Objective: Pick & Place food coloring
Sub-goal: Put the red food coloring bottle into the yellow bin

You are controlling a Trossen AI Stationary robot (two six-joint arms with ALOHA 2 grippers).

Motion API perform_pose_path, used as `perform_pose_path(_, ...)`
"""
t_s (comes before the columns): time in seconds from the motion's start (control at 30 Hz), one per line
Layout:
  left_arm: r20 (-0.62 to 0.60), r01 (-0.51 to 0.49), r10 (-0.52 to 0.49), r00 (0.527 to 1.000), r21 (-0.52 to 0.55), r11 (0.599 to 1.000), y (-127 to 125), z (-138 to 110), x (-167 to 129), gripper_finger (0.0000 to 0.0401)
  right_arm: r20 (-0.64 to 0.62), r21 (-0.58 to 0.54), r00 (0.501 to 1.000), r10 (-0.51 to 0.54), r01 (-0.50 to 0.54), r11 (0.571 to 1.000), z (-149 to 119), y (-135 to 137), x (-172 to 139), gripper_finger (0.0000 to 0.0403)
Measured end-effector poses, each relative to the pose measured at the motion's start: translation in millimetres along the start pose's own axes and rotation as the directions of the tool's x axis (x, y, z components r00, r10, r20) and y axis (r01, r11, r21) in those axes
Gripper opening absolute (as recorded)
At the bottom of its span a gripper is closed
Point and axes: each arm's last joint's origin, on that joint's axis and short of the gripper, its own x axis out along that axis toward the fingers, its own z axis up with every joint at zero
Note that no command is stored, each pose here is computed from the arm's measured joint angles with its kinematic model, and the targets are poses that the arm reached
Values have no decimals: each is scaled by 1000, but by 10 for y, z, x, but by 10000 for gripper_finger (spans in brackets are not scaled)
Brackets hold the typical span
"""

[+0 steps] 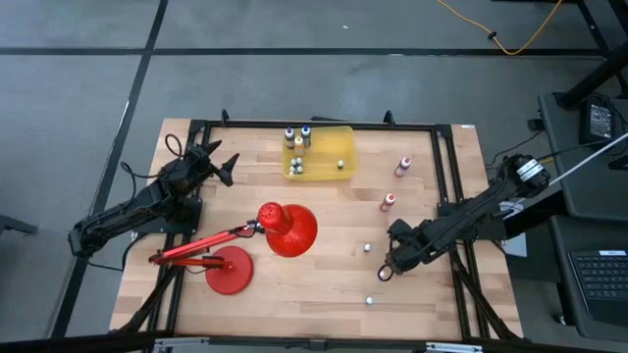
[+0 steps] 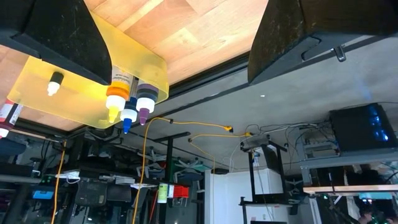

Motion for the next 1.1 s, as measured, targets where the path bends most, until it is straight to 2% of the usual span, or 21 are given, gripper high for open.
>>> perform_pose_path(0.2,0,0,0,1000,0,1000,0,0,0,365,-25,-2,1000,7,-7,1000,-31,-22,182,261)
perform_pose_path(0.53,0,0,0,1000,0,1000,0,0,0,365,-24,-13,1000,21,-21,1000,-28,-7,186,253)
perform_pose_path(0.97,0,0,0,1000,0,1000,0,0,0,364,-49,-28,998,25,-27,999,-35,-6,185,124)
perform_pose_path(1.1,0,0,0,1000,0,1000,0,0,0,363,-49,-32,998,26,-27,999,-35,-5,185,95)
